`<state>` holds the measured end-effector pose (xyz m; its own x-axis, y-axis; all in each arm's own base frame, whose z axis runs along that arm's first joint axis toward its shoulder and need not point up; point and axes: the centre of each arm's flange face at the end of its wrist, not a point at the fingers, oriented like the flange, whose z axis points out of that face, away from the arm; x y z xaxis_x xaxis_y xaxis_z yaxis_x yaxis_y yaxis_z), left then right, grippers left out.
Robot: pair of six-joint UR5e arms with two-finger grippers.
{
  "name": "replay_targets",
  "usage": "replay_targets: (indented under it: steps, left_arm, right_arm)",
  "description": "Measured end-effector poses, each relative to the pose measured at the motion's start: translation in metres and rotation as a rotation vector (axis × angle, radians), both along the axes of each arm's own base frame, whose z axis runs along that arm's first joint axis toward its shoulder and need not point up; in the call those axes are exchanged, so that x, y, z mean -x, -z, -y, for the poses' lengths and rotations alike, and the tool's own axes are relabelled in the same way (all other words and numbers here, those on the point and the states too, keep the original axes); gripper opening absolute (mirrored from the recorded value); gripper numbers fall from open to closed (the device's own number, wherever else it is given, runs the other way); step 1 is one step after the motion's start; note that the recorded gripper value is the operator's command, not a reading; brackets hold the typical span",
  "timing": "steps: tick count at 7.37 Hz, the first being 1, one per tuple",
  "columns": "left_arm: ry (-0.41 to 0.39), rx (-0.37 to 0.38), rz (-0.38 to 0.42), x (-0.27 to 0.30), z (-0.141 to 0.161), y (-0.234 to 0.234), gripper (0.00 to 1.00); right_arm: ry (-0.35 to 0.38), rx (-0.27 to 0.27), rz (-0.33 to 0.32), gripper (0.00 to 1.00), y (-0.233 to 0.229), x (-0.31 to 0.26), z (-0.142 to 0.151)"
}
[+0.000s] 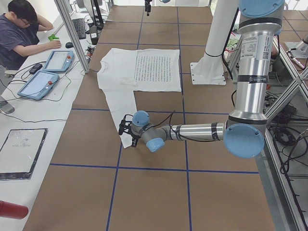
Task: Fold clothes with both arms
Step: 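Grasp the cuff of the other sleeve with the left gripper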
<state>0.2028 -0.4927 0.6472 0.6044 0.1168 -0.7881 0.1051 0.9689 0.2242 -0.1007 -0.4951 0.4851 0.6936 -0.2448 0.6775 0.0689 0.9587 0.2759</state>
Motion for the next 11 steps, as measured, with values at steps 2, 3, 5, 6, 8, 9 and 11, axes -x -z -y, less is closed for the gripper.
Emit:
replay_targets:
  steps: [2,3,5,6,8,9,11]
  left_arm:
    - [-0.001,0.004,0.003,-0.001,0.0,-0.003,0.31]
    - [-0.002,0.005,0.003,-0.001,0.0,-0.003,0.09]
    - [-0.003,0.001,0.003,-0.001,0.0,-0.002,0.0]
    - [-0.005,-0.004,0.001,-0.001,0.001,0.0,0.0]
    - [-0.007,-0.046,-0.023,-0.002,0.002,0.023,0.0]
    - [-0.004,-0.092,-0.056,-0.001,0.003,0.052,0.0]
    - [0.049,-0.094,-0.161,-0.003,0.004,0.119,0.0]
  right_arm:
    - [0.0,0.0,0.0,1.0,0.0,0.0,0.0]
    - [0.0,0.0,0.001,1.0,0.0,0.0,0.0]
    - [0.0,0.0,0.001,1.0,0.0,0.0,0.0]
    - [0.0,0.0,0.002,1.0,0.0,0.0,0.0]
    - [0.0,-0.001,0.003,1.0,0.001,0.0,0.0]
    - [0.0,-0.001,0.003,1.0,0.001,0.0,0.0]
    - [-0.001,0.0,0.002,1.0,0.001,0.0,0.0]
